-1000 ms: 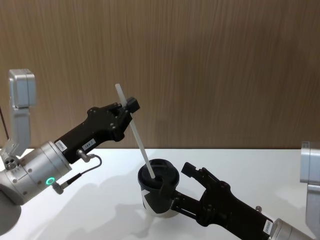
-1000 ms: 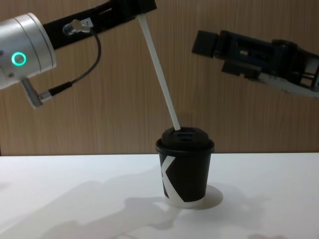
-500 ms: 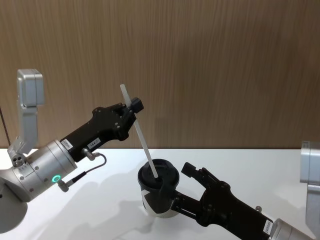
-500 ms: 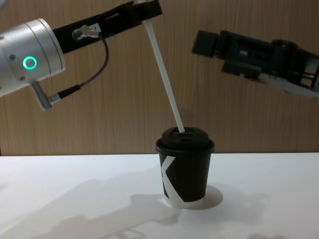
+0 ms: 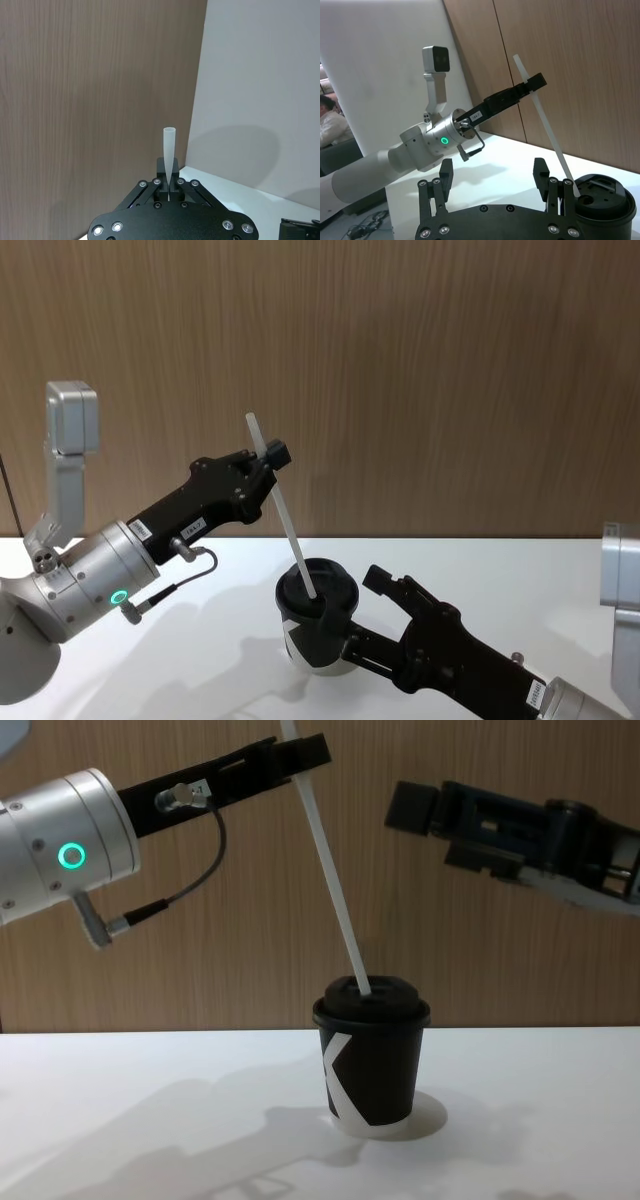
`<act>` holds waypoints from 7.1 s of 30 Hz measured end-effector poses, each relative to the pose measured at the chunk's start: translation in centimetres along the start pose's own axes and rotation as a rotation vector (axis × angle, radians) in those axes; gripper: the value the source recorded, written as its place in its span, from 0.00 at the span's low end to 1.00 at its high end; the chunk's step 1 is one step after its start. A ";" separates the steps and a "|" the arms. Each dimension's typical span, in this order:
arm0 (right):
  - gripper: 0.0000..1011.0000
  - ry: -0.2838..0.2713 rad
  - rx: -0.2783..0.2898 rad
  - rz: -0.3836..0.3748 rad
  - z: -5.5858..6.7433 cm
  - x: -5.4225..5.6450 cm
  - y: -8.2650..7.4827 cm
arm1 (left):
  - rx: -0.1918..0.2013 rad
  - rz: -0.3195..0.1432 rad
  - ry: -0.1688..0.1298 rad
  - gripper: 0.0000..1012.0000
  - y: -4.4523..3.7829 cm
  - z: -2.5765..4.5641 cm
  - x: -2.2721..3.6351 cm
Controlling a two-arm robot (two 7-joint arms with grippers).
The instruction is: Pick up the straw with one hand, pass it to the other hand, and insert it into the cup.
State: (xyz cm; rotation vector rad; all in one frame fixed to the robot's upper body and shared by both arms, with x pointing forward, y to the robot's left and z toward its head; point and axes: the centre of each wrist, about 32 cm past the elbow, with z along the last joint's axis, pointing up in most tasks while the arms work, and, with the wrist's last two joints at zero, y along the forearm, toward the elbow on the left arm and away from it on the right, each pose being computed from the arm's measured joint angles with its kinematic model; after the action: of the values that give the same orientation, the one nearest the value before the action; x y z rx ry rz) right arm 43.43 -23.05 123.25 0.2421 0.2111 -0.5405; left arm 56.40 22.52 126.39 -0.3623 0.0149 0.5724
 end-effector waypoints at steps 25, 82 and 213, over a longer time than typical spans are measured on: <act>0.99 0.000 0.000 0.000 0.0 0.0 0.0 | 0.002 -0.009 0.026 0.01 -0.47 -0.91 0.77; 0.99 0.000 0.000 0.000 0.0 0.0 0.0 | 0.045 -0.018 0.072 0.01 -0.85 -2.40 1.13; 0.99 0.000 0.000 0.000 0.0 0.0 0.0 | -0.094 0.076 0.065 0.99 2.05 -0.40 -2.23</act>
State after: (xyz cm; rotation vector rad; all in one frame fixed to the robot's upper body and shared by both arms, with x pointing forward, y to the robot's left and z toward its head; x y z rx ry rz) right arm 43.43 -23.05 123.25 0.2420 0.2112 -0.5405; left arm 53.46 22.80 125.59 -0.4732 0.0647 0.6381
